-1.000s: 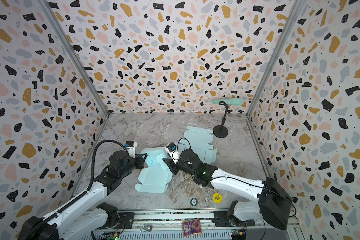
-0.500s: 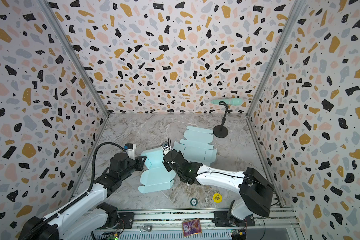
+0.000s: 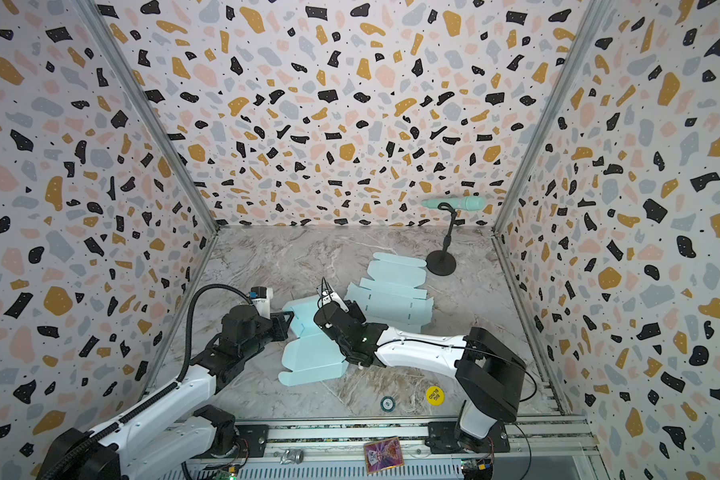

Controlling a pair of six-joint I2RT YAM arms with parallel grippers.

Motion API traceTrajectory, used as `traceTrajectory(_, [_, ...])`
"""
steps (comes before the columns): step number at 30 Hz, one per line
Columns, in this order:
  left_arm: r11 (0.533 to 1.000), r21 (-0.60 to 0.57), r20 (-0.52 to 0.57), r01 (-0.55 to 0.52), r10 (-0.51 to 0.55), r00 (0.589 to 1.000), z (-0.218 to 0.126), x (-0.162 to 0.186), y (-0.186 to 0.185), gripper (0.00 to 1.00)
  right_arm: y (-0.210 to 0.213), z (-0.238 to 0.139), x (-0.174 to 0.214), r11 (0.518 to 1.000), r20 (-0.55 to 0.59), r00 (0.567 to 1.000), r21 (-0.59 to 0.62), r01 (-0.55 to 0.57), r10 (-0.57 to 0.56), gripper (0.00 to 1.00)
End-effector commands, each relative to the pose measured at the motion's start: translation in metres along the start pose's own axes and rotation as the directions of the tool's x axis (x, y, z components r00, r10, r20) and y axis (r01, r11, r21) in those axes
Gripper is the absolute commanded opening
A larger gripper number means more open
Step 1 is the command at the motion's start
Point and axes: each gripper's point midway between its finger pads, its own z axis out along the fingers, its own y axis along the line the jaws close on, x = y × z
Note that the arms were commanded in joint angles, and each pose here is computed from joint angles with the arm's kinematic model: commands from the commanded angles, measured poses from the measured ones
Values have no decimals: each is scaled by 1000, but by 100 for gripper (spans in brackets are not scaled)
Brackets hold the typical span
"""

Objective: Fold the paper box

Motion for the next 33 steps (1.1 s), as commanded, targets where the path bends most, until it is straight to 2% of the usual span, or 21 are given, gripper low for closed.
traceTrajectory(1, [981,193,61,-34,23,998,-5,-17,-42,0,0,6,8,996,-50,996,62,72,-68,16])
traceTrajectory(4, [981,194,63,-28,16,998,-5,-17,-43,0,-7,10,10,988,-65,995,131,86,-78,14])
traceTrajectory(12, [975,222,67,-16,1,998,-5,-16,-49,0,-11,20,12,968,-76,991,219,125,-111,8])
traceTrajectory(19, [979,203,67,-5,-9,998,-1,-13,-45,0,-14,20,12,959,-67,992,256,122,-109,17])
traceTrajectory(28, [983,184,67,2,-14,998,2,-10,-39,0,-13,26,17,954,-71,990,267,135,-121,8])
traceTrajectory(33, [985,173,71,9,-21,997,2,-10,-36,0,-13,19,12,952,-48,991,277,130,-122,18])
